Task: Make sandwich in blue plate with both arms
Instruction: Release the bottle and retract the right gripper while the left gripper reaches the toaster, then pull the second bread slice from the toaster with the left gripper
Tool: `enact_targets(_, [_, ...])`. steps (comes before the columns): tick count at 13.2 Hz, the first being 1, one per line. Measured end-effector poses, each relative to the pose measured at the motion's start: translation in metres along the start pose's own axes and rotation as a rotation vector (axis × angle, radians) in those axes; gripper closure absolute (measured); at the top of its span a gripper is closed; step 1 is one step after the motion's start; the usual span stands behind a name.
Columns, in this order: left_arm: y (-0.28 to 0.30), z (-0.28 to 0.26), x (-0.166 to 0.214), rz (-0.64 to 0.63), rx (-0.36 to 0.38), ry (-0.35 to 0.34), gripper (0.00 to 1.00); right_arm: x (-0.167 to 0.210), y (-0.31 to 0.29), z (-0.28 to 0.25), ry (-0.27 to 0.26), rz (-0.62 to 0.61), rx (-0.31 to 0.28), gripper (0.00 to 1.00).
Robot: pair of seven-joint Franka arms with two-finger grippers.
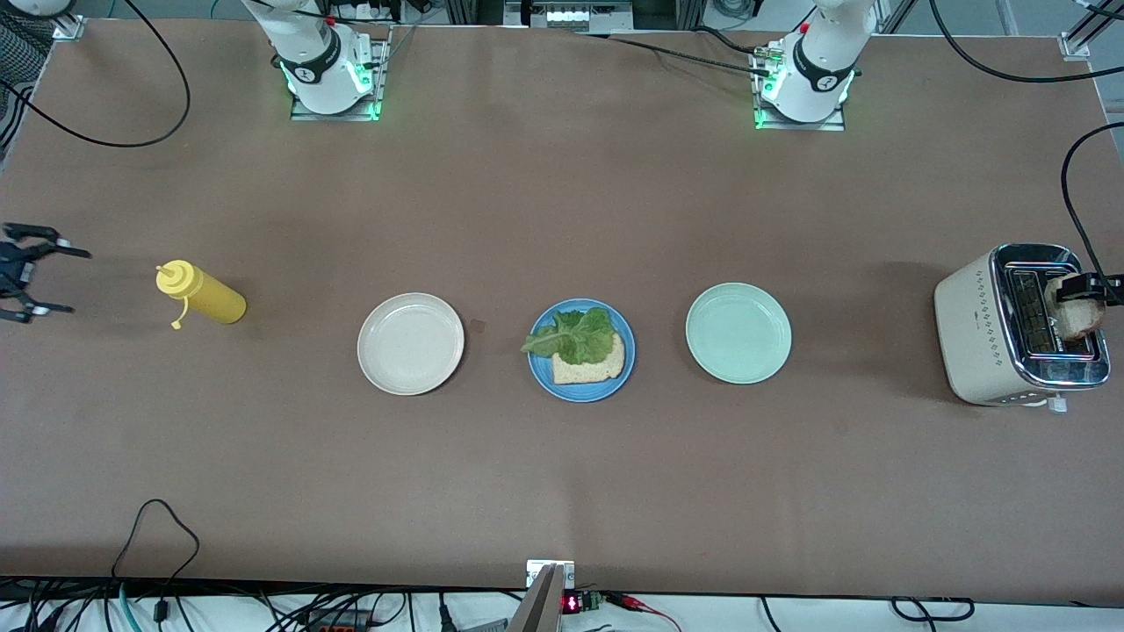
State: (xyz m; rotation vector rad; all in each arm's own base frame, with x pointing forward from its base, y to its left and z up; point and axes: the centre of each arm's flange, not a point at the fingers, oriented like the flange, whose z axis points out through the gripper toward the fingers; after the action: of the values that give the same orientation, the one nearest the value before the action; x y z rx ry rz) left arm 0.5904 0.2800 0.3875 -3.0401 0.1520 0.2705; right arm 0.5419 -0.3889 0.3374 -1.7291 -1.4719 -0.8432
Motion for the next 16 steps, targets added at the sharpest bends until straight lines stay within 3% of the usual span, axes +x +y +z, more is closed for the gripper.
enact_targets(3, [-0.004,0.017,0.007,0.006,0.009,0.005,0.29,0.095,-0.013,-0.041,-0.143,0.111,-0.042,0.0])
enact_targets(5, [-0.004,0.03,0.01,0.01,-0.001,-0.009,0.49,0.165,-0.016,-0.044,-0.246,0.163,-0.062,0.0])
enact_targets(8, [-0.008,0.031,0.008,0.015,-0.003,-0.012,0.84,0.298,-0.031,-0.019,-0.457,0.29,-0.102,0.0])
enact_targets(11, [-0.007,0.022,0.009,0.018,-0.001,-0.006,0.86,0.426,-0.06,0.046,-0.687,0.456,-0.199,0.0])
enact_targets(13, [0.0,0.006,0.012,0.029,-0.002,-0.006,0.86,0.468,-0.07,0.102,-0.796,0.611,-0.274,0.0])
enact_targets(16, [0.036,-0.045,0.021,0.082,-0.009,-0.037,0.86,0.466,-0.056,0.168,-0.875,0.925,-0.439,0.0])
